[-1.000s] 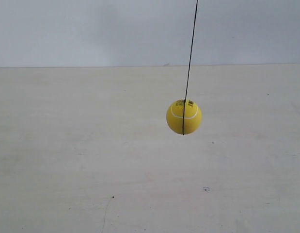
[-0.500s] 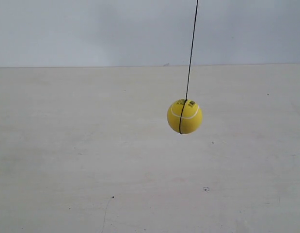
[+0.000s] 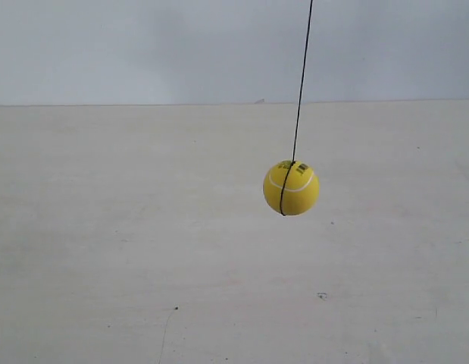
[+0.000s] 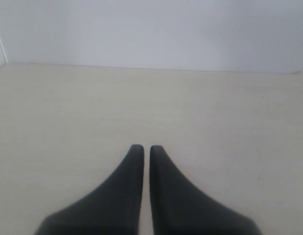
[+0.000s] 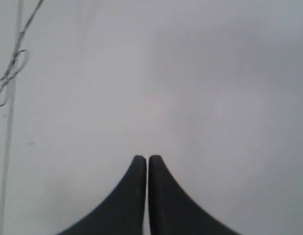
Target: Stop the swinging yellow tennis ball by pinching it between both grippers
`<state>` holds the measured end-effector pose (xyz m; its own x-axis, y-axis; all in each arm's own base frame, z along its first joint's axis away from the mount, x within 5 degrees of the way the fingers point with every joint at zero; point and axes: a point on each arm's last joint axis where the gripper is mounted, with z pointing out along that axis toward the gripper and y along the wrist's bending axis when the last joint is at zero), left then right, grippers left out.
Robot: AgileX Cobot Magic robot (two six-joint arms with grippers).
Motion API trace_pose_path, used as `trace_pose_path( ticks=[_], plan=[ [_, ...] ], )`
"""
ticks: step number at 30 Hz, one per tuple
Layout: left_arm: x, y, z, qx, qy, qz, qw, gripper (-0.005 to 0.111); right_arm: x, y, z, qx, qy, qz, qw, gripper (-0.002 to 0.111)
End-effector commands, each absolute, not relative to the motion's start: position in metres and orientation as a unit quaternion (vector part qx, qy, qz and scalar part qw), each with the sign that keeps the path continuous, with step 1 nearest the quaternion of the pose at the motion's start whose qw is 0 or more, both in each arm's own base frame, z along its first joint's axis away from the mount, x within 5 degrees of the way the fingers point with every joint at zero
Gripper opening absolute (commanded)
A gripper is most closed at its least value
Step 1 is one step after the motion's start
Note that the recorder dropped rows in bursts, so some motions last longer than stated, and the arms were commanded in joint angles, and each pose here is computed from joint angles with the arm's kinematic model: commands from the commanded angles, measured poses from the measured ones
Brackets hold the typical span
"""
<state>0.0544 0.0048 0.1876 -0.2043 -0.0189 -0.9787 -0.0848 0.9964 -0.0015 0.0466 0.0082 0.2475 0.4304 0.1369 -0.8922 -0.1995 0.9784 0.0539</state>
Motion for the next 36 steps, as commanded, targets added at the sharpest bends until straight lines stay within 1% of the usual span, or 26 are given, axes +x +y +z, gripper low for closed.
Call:
trace_pose_path(
  ticks=[1,4,9,12,16,21,36],
  plan=[
    [0.054,0.005,0.187,-0.038,0.775,0.026,0.631,0.005,0.05,0.0,0.24,0.015,0.554,0.049,0.831,0.0],
    [0.054,0.005,0.187,-0.038,0.775,0.026,0.631,0.005,0.054,0.001,0.226,0.004,0.62,0.025,0.785,0.0],
    [0.054,0.005,0.187,-0.038,0.775,0.026,0.631,0.005,0.056,0.003,0.198,-0.062,0.732,-0.022,0.678,0.0],
    [0.054,0.005,0.187,-0.038,0.775,0.026,0.631,0.005,0.054,0.004,0.185,-0.07,0.779,-0.021,0.623,0.0],
    [0.054,0.005,0.187,-0.038,0.775,0.026,0.631,0.005,0.054,0.004,0.184,-0.034,0.785,0.009,0.618,0.0],
    [0.054,0.005,0.187,-0.038,0.775,0.026,0.631,0.005,0.054,0.004,0.184,-0.02,0.786,0.02,0.617,0.0],
    [0.054,0.005,0.187,-0.038,0.775,0.026,0.631,0.005,0.054,0.004,0.184,-0.019,0.786,0.02,0.617,0.0]
  ],
)
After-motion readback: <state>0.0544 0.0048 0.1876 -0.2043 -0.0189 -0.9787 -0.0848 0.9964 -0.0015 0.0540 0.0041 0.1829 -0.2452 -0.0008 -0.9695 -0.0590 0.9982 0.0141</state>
